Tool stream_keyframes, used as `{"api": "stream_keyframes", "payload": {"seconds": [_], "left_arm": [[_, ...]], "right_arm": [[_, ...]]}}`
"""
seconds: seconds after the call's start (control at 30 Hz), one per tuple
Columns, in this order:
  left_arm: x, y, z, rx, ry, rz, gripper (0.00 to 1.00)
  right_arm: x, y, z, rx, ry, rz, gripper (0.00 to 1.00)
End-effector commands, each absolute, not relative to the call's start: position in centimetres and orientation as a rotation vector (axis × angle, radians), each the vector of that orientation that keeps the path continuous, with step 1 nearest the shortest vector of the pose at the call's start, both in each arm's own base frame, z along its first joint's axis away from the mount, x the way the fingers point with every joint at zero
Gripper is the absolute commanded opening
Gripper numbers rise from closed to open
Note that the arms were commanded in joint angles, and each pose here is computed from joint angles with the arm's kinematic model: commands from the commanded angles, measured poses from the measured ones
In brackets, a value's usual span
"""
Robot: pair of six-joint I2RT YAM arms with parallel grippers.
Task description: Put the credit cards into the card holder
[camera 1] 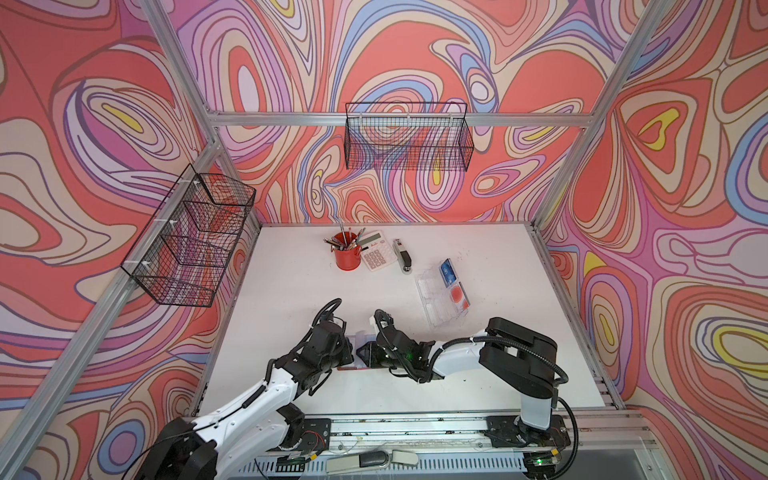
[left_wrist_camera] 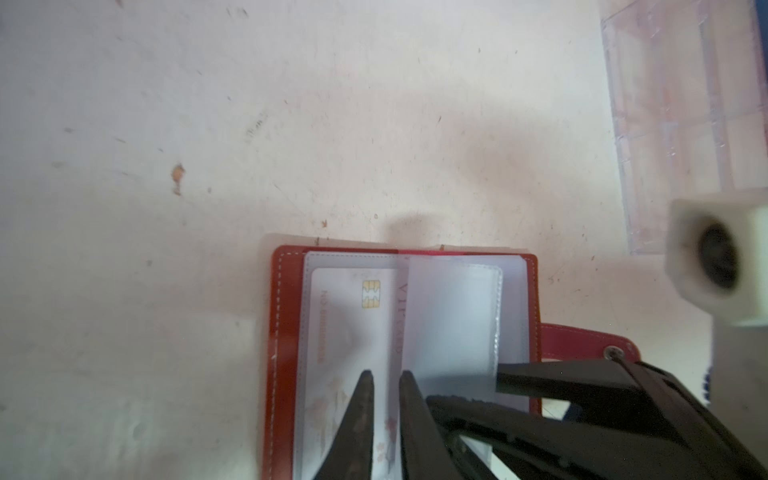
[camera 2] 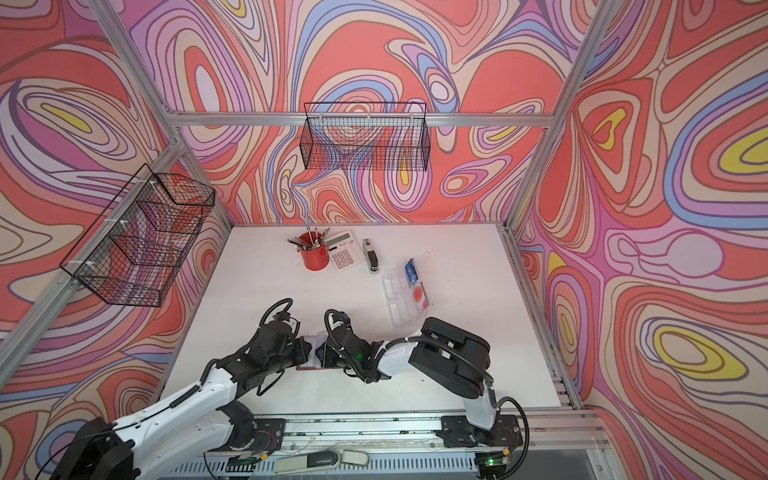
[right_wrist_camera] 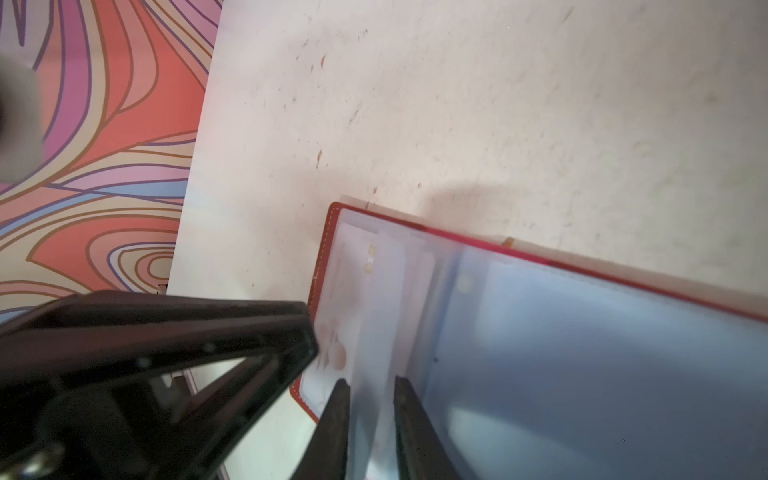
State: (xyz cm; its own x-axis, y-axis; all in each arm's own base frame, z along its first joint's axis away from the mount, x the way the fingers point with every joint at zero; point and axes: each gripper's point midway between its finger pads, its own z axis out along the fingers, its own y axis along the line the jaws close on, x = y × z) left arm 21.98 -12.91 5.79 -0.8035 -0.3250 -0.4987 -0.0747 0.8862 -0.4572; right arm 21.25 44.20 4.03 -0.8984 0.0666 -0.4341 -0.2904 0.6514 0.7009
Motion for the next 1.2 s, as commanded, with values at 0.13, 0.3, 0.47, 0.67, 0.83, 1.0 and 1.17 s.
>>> {"api": "stream_keyframes", "payload": {"seconds": [0.13, 0.3, 0.47, 0.67, 0.83, 1.0, 1.17], "left_arm": [[19.9, -7.8, 6.9, -0.432, 2.369, -0.395, 0.39], [19.3, -6.7, 7.6, -0.464, 2.329, -0.381, 0.45], [19.3, -6.6, 7.2, -0.477, 2.346, -0.365, 0.46], [19.8, -7.2, 6.4, -0.483, 2.375, -0.367, 0.47], [20.0, -8.3, 5.4, -0.496, 2.407, -0.417, 0.47], [20.0, -9.9, 4.3, -0.542, 2.435, -0.533, 0.46], [20.2, -10.7, 3.5, -0.580, 2.440, -0.587, 0.47]], "right_arm": [[20.8, 47.1, 6.0, -0.264, 2.385, 1.222, 0.21], [20.1, 48.8, 4.7, -0.320, 2.417, 1.184, 0.25], [20.1, 48.9, 3.2, -0.322, 2.450, 1.142, 0.33], [19.9, 48.7, 3.2, -0.330, 2.457, 1.137, 0.32], [20.3, 47.2, 5.1, -0.304, 2.415, 1.100, 0.30], [21.2, 43.5, 7.8, -0.246, 2.370, 0.956, 0.30], [22.6, 39.4, 11.0, -0.183, 2.318, 0.825, 0.33]]}}
